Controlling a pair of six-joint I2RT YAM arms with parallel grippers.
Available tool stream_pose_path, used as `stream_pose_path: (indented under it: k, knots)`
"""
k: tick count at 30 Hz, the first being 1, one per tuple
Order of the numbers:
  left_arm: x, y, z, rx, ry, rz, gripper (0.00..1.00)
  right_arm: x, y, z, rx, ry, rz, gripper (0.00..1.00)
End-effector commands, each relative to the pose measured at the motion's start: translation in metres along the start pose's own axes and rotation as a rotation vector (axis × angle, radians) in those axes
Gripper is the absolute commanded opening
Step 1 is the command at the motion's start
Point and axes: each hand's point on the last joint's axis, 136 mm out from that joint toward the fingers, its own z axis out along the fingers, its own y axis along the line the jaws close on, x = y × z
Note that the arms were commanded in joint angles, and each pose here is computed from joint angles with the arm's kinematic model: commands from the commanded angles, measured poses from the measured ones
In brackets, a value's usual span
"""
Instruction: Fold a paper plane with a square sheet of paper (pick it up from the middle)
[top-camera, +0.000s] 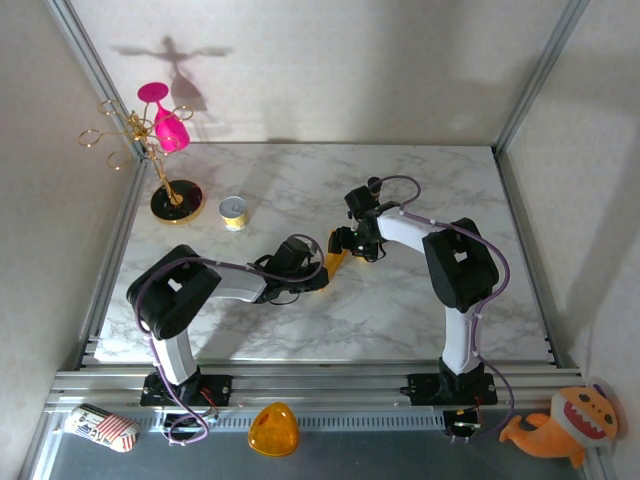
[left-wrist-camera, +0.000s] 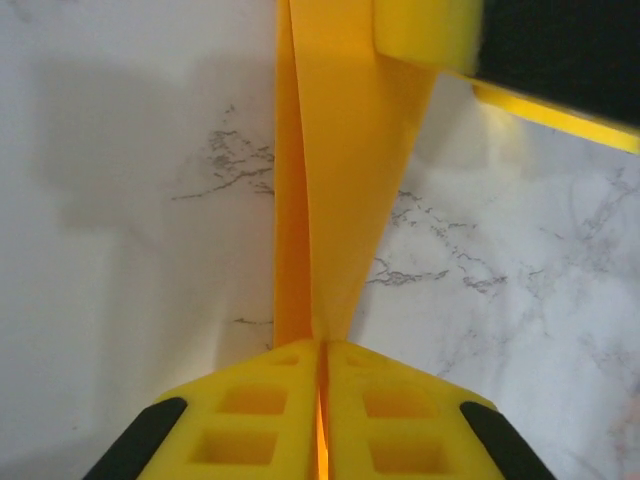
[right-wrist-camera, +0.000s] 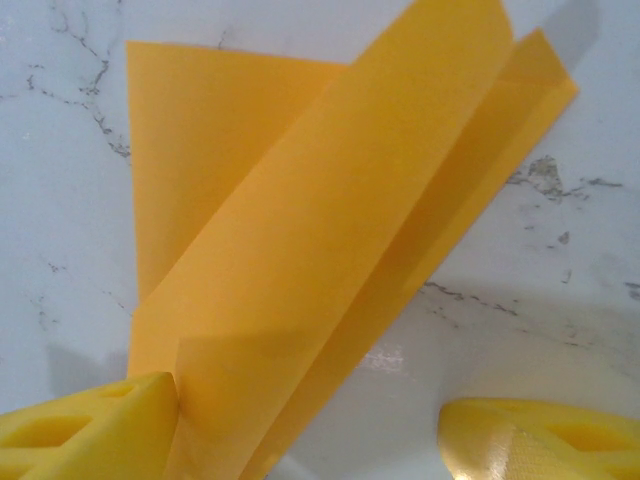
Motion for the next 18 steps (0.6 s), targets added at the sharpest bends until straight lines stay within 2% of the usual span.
stream_pose_path:
  k: [1, 6, 13, 18]
  knots:
    - [0.009, 0.004, 0.000, 0.042, 0.044, -0.067, 0.09, 0.038, -0.096, 0.069, 0.301, 0.111, 0.018, 0.76]
    - [0.011, 0.010, 0.001, 0.043, 0.055, -0.093, 0.08, 0.035, -0.086, 0.066, 0.238, 0.102, -0.008, 0.78]
    - [0.014, 0.013, 0.001, 0.056, 0.082, -0.150, 0.06, 0.032, -0.068, 0.057, 0.063, 0.082, -0.074, 0.79]
    - [0.017, 0.015, 0.004, 0.056, 0.118, -0.191, 0.05, 0.033, -0.071, 0.052, 0.035, 0.073, -0.105, 0.79]
